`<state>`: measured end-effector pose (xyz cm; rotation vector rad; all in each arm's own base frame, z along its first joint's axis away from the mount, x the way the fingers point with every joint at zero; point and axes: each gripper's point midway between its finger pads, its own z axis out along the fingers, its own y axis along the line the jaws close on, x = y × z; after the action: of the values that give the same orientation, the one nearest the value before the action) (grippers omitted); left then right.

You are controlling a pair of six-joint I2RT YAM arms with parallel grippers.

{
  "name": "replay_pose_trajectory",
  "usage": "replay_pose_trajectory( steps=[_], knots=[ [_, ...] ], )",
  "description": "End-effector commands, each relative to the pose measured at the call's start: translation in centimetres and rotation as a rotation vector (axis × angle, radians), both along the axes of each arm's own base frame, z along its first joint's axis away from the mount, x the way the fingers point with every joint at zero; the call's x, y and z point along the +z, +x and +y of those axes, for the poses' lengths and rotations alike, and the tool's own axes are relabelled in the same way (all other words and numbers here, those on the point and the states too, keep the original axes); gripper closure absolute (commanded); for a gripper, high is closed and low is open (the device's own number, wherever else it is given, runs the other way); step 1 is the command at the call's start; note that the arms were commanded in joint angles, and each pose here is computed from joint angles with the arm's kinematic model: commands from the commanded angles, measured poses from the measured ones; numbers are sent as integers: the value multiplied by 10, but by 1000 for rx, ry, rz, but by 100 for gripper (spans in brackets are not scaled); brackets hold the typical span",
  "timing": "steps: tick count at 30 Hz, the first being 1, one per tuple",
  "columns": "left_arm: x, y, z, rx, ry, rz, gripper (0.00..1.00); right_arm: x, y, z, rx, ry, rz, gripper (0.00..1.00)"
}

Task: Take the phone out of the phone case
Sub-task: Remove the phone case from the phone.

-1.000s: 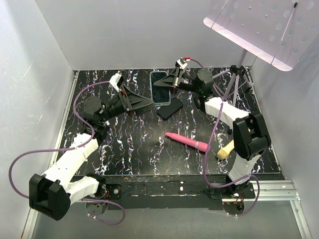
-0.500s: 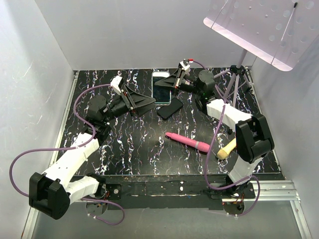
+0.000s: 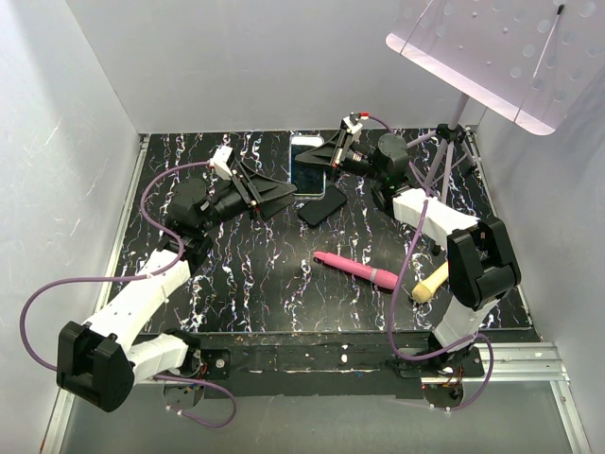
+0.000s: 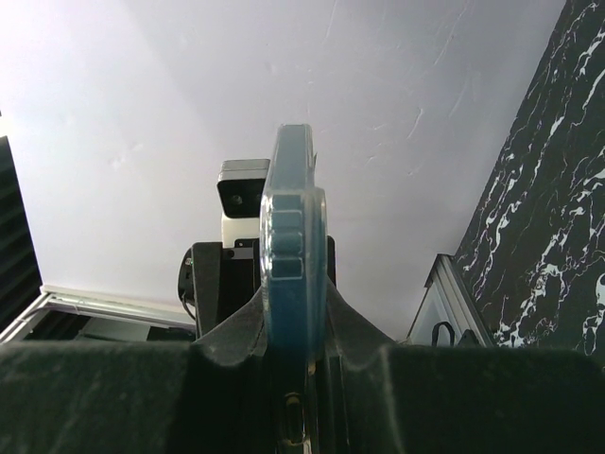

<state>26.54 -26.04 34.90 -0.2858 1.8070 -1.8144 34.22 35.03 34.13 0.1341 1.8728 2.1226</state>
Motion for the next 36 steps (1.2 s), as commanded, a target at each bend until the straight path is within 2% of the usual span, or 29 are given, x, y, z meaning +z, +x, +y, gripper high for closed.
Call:
replay_pose_trajectory(
  steps=[1, 22, 36],
  knots=[
    [8, 6, 0, 31, 6, -31, 47, 48, -20, -8, 6, 91, -137, 99],
    [-12, 30, -3, 77, 57, 71, 44, 52, -35, -3, 23, 74, -217, 99],
    [-12, 43, -3, 101, 75, 61, 41, 58, -43, -3, 49, 55, -267, 99]
  ],
)
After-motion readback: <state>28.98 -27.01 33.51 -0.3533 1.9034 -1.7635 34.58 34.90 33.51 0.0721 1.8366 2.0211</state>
